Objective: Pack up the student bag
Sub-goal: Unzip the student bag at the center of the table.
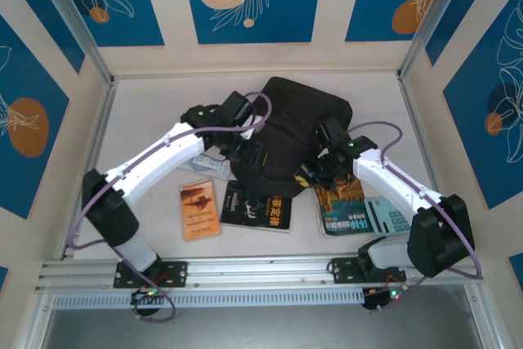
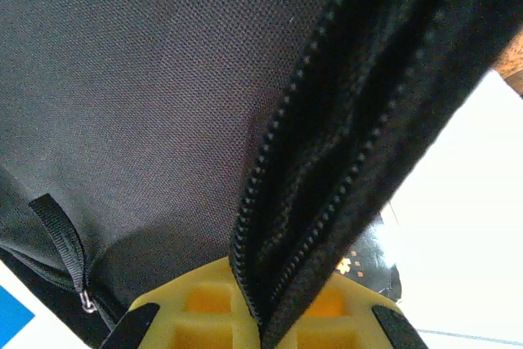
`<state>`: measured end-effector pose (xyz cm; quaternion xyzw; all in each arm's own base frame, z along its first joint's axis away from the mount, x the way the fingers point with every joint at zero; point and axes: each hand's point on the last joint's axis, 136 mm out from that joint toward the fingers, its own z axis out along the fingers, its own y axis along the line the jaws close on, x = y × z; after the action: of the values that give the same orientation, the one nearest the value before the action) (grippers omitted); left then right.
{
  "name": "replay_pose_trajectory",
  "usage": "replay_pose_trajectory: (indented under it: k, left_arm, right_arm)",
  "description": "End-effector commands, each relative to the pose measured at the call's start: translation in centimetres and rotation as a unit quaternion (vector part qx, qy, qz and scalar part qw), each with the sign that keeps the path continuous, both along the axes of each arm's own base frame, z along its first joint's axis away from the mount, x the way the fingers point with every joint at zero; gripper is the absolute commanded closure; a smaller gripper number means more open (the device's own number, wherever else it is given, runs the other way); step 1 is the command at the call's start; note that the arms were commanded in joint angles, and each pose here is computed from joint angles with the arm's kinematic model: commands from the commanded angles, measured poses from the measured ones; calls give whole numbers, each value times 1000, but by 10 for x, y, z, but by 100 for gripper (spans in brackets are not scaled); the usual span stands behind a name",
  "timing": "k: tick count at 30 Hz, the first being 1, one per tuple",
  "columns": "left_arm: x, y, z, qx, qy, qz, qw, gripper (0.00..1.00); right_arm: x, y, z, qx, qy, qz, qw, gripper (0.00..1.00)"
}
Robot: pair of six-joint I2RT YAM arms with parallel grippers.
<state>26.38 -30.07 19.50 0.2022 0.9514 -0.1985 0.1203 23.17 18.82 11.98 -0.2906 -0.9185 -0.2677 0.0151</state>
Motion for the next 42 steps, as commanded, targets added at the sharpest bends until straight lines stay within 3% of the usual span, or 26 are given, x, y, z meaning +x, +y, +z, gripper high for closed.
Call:
replay_pose_trajectory:
  k: [1,8,23,27,28,30,35,42]
  left_arm:
    - [-5,-10,-14,25,29,-9,999,48]
    - [-7,-4,-51,97,58,3,994,49]
    - [-18,-19,-89,114,106,-21,988,52]
    - [-25,-21,-92,107,117,-32,987,70]
    - [-27,-21,-91,105,118,-34,987,84]
    - [-27,-22,-88,99,114,-38,988,100]
    - [-23,-17,-71,94,90,-30,991,100]
    - [-9,14,-32,83,24,33,996,100]
  right_arm:
    - [-8,1,-4,-11,-4,19,1000,100]
    - [-15,-4,-17,-24,4,4,1000,100]
    - [-8,2,-20,-26,6,1,1000,100]
    - [-7,2,-20,-33,5,4,999,100]
    - [-7,2,-21,-35,6,4,999,100]
    - [-8,0,-23,-41,7,4,999,100]
    - [-10,-5,-26,-53,7,8,999,100]
    - [-8,-17,-24,-82,-7,14,997,100]
